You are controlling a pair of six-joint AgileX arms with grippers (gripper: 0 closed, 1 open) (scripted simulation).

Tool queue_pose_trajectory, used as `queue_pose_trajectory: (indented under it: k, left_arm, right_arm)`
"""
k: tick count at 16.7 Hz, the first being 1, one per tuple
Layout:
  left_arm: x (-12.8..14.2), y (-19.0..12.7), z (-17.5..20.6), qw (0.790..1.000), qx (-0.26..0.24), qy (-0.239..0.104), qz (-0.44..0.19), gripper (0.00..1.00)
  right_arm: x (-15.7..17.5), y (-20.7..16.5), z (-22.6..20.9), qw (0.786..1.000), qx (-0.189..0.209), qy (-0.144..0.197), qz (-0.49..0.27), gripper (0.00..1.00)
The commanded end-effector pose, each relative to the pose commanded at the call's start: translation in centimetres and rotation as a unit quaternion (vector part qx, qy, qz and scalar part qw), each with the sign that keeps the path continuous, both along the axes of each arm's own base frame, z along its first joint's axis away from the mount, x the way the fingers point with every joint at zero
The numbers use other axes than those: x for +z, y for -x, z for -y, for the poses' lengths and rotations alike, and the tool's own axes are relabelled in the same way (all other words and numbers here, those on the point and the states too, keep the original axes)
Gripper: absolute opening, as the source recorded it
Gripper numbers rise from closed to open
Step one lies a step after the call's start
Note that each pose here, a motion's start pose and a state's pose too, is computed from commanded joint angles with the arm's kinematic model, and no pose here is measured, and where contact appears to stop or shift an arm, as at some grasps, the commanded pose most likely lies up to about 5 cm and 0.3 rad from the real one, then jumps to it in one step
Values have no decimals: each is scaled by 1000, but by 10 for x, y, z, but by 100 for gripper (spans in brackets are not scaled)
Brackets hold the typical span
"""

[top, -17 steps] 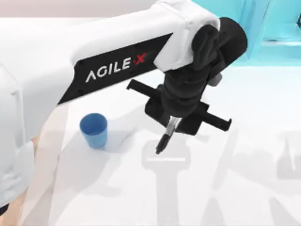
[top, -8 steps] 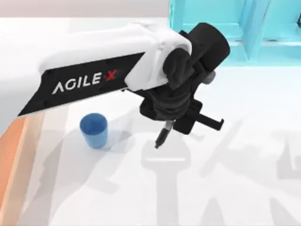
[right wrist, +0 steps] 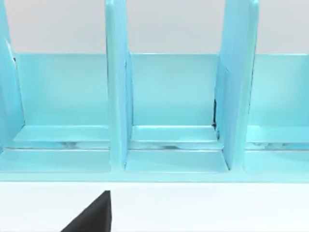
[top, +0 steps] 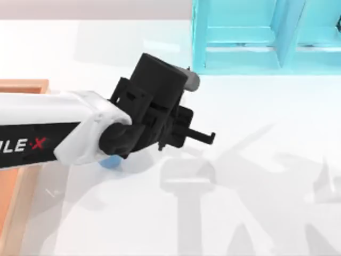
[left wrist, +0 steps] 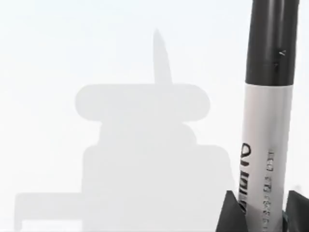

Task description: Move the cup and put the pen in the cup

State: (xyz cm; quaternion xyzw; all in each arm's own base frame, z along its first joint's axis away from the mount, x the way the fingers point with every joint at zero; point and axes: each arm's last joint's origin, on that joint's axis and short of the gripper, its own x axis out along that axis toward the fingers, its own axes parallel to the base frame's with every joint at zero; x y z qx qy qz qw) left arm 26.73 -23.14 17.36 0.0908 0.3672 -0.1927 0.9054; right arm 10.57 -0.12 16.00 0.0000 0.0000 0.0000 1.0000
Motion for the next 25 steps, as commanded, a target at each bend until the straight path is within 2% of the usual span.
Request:
queue_pose_trajectory:
  k: [5, 10, 14, 17, 25]
  left_arm:
    - [-7, 29, -54, 985, 12, 81, 153, 0]
    - [-7, 67, -102, 943, 24, 141, 300, 0]
    - [-6, 93, -128, 908, 32, 167, 383, 0]
    - [-5, 103, -137, 894, 35, 175, 411, 0]
    - [-4, 98, -134, 892, 33, 178, 415, 0]
  right_arm:
    - [0, 0, 0, 1000, 0, 0, 0, 100]
    - [0, 0, 0, 1000, 0, 0, 0, 100]
    - [0, 0, 0, 1000, 0, 0, 0, 100]
    - [0, 0, 0, 1000, 0, 0, 0, 100]
    - [0, 0, 0, 1000, 0, 0, 0, 100]
